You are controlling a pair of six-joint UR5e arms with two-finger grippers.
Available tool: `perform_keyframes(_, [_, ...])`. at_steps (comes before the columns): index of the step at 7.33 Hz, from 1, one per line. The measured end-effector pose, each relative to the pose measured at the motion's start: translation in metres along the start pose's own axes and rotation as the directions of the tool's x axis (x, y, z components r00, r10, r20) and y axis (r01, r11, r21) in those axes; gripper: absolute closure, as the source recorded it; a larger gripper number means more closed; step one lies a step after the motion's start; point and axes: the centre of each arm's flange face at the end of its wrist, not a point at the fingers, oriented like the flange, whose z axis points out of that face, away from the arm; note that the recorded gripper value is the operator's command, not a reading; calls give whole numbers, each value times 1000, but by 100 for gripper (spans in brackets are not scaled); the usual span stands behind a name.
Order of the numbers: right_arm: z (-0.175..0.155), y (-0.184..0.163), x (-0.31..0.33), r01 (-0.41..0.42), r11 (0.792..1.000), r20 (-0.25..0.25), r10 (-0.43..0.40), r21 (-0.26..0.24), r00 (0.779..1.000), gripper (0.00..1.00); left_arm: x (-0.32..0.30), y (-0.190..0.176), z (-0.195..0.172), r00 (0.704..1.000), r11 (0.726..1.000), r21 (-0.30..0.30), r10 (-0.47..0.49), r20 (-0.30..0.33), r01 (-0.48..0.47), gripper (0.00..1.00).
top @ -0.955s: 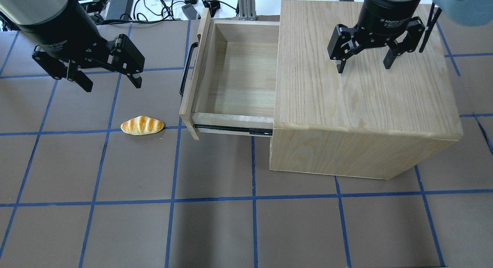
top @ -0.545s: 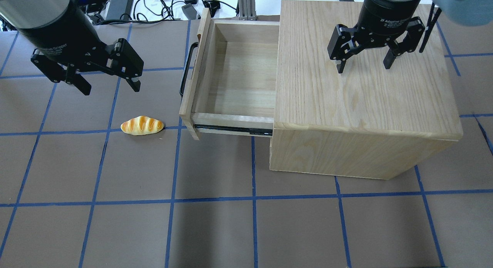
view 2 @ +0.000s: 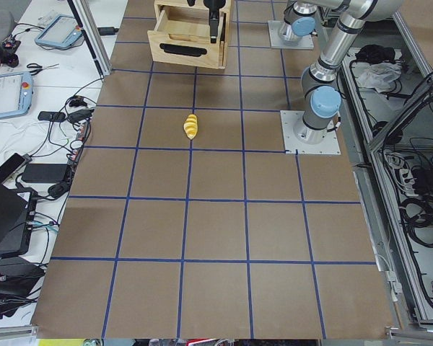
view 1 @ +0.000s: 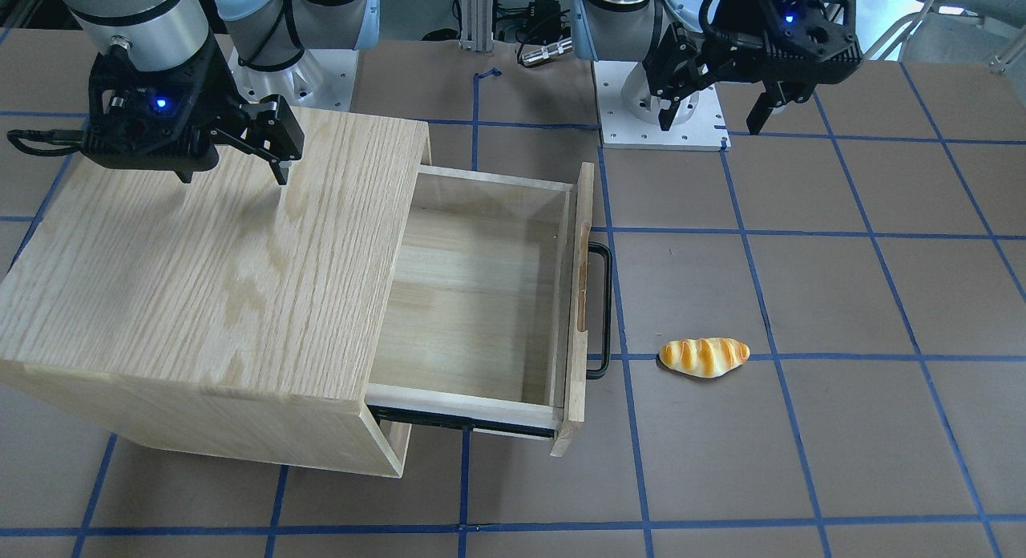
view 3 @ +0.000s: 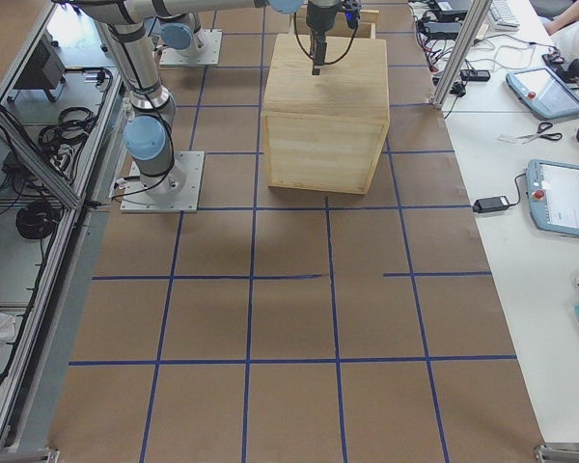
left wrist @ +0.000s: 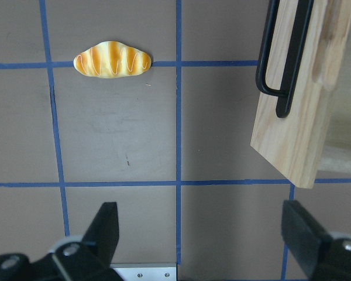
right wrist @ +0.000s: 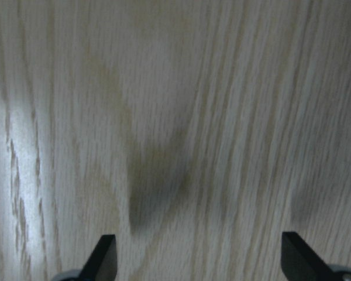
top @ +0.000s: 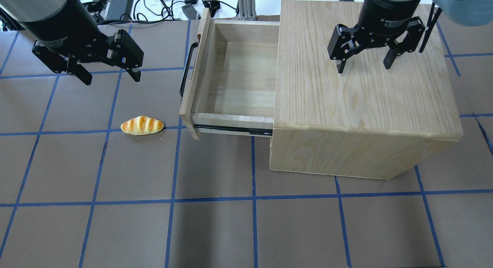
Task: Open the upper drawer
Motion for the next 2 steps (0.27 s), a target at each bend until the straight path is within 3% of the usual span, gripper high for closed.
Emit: perform_keyframes(2, [0, 0, 0, 0, 1000, 0, 0, 0, 1000, 0, -1, -5, -1, 1000, 1000, 31, 1, 0, -1, 0])
